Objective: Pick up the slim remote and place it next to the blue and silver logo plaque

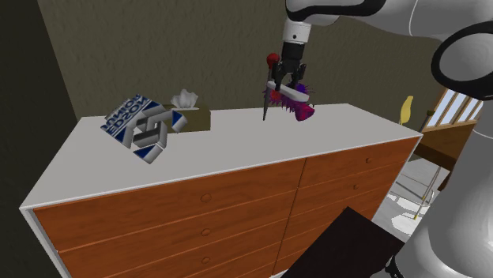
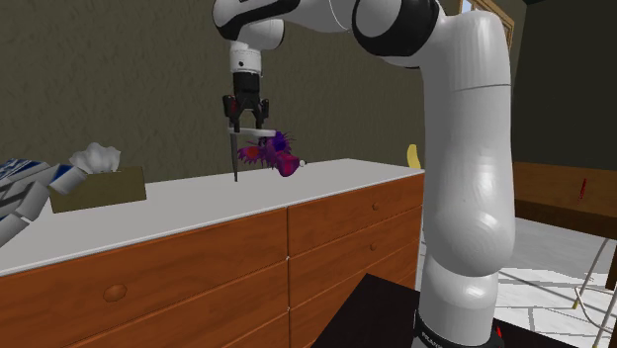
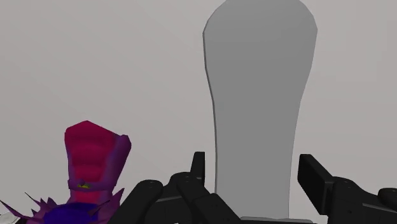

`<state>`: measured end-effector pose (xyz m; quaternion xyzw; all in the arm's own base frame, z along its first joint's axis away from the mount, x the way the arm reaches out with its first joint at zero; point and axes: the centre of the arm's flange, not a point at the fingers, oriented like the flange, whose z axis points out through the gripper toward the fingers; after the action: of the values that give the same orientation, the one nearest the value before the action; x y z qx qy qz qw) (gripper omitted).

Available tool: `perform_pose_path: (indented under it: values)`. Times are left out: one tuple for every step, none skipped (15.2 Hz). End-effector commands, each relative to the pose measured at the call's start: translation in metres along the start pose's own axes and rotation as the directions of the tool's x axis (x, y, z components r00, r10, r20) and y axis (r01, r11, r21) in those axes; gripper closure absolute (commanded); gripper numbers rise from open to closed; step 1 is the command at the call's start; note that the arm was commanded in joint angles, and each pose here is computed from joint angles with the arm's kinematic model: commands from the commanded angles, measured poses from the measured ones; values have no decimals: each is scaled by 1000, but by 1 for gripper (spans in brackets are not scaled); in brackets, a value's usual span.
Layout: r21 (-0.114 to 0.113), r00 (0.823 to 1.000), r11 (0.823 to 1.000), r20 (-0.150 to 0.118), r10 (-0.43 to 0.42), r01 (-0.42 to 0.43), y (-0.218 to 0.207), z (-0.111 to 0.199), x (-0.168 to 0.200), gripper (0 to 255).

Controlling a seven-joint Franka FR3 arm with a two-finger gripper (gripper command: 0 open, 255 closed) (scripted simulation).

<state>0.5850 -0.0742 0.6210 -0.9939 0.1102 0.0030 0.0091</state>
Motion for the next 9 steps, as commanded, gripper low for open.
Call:
perform_pose_path:
  values:
    - [0,1000,1000,0,0,0,1,-10,0,255]
    - [0,1000,1000,0,0,0,1,-15,-1,255]
    - [0,1000,1000,0,0,0,1,-20,-1,255]
    - [0,1000,1000,0,0,0,1,-23,-1,255]
    - [0,1000,1000,0,0,0,-12,-23,-5,255]
    - [0,1000,1000,0,0,0,-24,-23,-9,255]
    - [0,1000,1000,0,0,0,-37,-23,-13,255]
    - [0,1000,1000,0,0,0,-49,-23,-17,255]
    - [0,1000,1000,0,0,0,-62,-22,-21,255]
